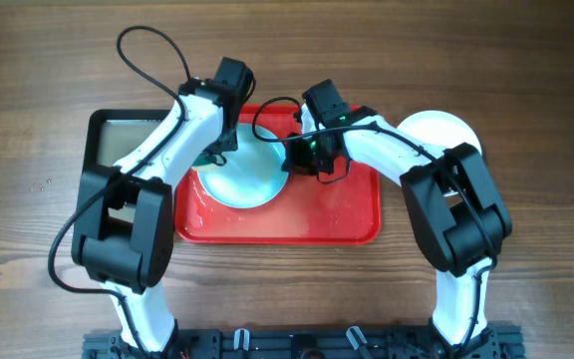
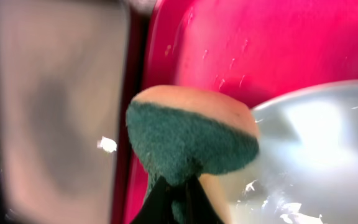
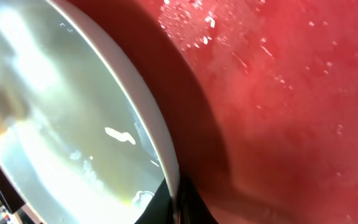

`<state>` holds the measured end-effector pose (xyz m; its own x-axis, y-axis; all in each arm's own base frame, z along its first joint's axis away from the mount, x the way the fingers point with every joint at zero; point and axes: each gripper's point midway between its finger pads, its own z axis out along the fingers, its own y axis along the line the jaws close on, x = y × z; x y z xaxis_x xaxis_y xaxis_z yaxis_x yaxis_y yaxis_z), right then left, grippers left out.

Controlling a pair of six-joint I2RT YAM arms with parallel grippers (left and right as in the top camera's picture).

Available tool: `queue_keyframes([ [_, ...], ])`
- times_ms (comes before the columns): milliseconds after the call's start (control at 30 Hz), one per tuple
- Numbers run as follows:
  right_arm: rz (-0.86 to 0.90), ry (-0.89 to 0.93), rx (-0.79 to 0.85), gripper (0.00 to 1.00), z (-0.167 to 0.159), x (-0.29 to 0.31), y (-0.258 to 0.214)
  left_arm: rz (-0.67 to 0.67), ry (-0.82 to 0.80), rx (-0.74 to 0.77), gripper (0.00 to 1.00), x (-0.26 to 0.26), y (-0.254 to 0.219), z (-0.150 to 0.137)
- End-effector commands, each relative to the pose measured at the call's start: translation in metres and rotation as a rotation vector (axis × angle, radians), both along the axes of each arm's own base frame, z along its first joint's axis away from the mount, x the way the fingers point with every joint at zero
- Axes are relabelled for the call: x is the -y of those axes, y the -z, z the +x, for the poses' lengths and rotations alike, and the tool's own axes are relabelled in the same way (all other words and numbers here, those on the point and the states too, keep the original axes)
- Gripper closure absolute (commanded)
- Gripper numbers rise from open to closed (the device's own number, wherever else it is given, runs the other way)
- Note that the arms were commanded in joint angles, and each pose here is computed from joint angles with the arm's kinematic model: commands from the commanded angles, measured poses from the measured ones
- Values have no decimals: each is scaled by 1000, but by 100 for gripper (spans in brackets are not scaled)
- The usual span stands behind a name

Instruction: Clean dirty plates on tray and stack at the side

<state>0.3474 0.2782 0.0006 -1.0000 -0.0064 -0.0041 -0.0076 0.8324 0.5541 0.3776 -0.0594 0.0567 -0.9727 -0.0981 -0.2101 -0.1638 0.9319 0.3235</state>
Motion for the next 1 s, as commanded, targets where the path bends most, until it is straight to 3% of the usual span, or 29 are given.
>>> queue_keyframes([
  [0,-55,-37,32,96,-2,9,1,-152,-65,-73,96,16,-26,-7],
  [167,-261,-28,157,96,3,49,-33,-352,-113,-61,96,23,-69,9],
  [533,-704,168,633,96,24,150,-178,-393,-104,61,96,25,-67,41],
  [667,-866,132,772,96,16,140,-201,-389,-107,48,96,25,-52,38],
  [767,-1088,148,979,96,2,127,-239,-381,-116,18,96,23,-33,29],
  [967,-1245,157,1155,96,-18,112,-275,-406,-115,0,96,27,-19,24],
])
